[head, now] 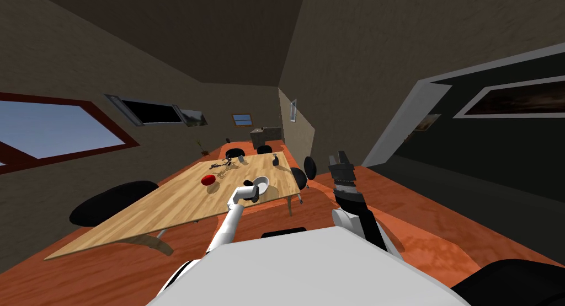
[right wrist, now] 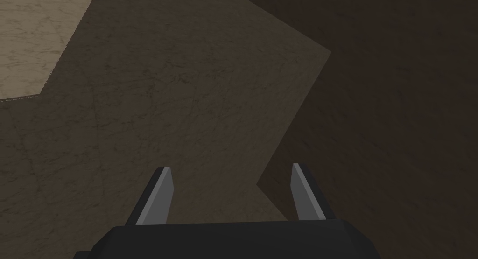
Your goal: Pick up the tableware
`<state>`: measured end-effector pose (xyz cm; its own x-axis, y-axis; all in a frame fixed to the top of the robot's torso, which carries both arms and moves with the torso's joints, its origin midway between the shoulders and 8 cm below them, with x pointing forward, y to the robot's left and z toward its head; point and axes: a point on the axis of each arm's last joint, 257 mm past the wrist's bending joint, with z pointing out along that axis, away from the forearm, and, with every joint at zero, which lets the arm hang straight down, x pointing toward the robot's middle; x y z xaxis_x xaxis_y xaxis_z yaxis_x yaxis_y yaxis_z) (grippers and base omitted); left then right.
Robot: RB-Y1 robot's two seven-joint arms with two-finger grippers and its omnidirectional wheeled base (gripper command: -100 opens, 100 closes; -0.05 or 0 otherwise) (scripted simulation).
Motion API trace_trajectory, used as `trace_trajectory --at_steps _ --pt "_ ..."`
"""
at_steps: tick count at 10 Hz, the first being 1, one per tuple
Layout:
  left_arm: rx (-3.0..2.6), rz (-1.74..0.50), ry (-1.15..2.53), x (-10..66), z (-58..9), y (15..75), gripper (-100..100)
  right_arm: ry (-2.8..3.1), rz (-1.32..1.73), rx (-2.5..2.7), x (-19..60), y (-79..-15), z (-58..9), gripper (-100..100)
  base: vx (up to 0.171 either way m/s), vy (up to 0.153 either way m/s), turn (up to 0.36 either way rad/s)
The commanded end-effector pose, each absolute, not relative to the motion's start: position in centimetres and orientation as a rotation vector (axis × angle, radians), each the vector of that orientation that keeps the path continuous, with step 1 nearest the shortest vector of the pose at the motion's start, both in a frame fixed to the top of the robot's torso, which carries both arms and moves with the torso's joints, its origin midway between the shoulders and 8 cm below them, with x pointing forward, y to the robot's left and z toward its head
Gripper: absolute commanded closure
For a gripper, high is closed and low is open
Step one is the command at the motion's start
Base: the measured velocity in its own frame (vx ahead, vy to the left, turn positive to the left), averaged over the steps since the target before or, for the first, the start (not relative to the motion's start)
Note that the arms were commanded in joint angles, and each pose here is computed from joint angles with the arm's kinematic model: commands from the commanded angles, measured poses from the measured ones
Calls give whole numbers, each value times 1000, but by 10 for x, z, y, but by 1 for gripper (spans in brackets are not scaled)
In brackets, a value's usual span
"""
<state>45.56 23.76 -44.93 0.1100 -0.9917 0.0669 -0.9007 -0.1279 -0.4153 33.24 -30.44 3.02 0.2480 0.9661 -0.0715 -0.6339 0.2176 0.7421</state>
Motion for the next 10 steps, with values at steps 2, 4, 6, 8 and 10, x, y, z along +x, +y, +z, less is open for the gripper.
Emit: trace_trajectory --at_steps 2,4,6,8,10 --pt "-2118 -484 1869 456 -449 237 100 606 1206 664 332 -304 30 0 0 0 0" --pt "-2119 -482 1869 456 -449 237 0 606 1206 664 332 -304 30 0 0 0 0" --pt "-2118 -484 1869 457 -438 238 100 606 1206 664 332 -304 30 0 -33 -4 8" --pt "-2117 -483 1871 458 -429 238 100 606 1206 664 332 -304 30 0 -40 2 3" --pt "-2118 -482 1871 457 -432 239 0 606 1206 664 332 -304 30 0 -8 0 1"
